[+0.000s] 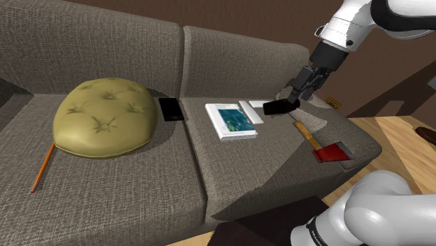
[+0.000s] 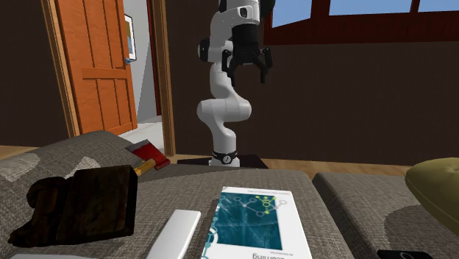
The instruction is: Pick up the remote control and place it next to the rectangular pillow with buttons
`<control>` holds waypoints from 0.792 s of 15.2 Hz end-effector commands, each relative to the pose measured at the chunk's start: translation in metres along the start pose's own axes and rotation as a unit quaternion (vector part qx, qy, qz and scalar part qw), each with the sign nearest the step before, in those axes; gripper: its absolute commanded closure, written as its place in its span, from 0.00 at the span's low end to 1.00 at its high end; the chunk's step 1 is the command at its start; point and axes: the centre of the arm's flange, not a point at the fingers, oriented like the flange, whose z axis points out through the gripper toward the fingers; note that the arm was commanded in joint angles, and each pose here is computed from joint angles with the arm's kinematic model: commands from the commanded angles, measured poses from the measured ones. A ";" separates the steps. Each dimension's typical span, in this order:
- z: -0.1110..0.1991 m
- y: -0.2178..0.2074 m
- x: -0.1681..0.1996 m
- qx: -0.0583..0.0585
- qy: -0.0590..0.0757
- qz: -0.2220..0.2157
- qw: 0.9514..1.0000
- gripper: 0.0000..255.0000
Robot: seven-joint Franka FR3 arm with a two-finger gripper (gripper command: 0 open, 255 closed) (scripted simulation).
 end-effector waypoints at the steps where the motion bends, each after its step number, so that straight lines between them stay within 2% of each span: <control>1: 0.000 0.000 0.000 0.000 0.000 0.000 1.000 0.00; 12: 0.082 0.064 0.100 -0.016 -0.005 0.052 0.998 0.00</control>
